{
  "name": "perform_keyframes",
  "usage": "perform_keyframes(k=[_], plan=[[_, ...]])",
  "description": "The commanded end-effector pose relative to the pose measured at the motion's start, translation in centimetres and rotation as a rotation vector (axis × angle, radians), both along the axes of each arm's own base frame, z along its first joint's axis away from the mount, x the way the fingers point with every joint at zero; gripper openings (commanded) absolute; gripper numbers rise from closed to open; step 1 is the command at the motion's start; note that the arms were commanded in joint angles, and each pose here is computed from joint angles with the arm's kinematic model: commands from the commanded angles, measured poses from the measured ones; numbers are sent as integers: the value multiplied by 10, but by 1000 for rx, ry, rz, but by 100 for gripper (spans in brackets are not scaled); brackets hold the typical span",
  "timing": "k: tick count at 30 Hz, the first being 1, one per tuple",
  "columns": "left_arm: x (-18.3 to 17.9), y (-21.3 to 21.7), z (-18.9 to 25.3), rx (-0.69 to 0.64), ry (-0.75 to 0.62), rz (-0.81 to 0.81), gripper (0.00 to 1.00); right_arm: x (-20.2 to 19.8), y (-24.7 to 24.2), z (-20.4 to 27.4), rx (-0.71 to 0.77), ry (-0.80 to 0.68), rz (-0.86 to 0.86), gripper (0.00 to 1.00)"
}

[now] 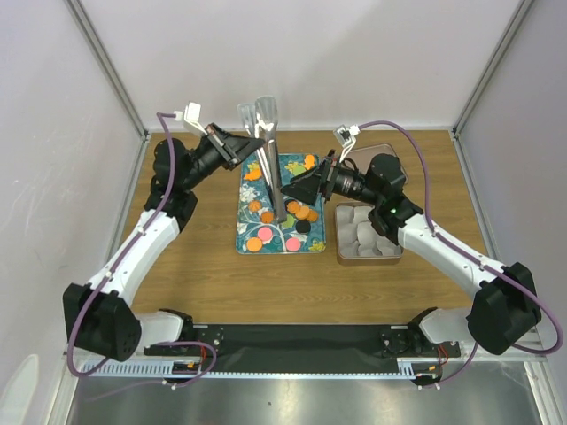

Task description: Pack the cookies

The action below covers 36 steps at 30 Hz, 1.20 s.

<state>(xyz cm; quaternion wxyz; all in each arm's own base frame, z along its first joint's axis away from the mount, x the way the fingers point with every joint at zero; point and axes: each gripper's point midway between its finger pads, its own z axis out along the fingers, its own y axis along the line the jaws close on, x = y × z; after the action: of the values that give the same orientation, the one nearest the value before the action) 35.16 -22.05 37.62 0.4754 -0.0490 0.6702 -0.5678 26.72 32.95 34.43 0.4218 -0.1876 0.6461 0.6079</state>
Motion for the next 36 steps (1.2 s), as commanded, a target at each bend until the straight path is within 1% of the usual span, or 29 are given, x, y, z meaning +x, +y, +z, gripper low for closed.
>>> perform_keyframes(k=[1,3,6,8,13,18,22,26,32,36], plan=[[-17,-17,48,-164,-106,-114,0,-2,7,34,75,-114,2,100],[-18,-23,52,-195,-107,-135,0,-5,11,39,91,-134,0,100],[-22,-28,61,-242,-126,-172,0,-4,14,40,103,-121,-13,100],[-25,-33,64,-274,-134,-198,0,-5,14,46,137,-135,-7,100],[-26,-40,62,-297,-132,-236,0,-12,15,63,199,-138,18,100],[-25,-41,59,-303,-140,-231,0,-15,13,74,234,-143,8,100],[-25,-46,57,-308,-146,-237,0,-18,14,79,268,-142,4,98],[-24,-50,54,-316,-149,-239,0,-24,17,84,300,-139,28,97],[-23,-49,50,-340,-155,-231,0,-26,22,81,294,-130,32,94],[-25,-45,52,-369,-172,-222,0,-25,23,79,290,-123,29,89]])
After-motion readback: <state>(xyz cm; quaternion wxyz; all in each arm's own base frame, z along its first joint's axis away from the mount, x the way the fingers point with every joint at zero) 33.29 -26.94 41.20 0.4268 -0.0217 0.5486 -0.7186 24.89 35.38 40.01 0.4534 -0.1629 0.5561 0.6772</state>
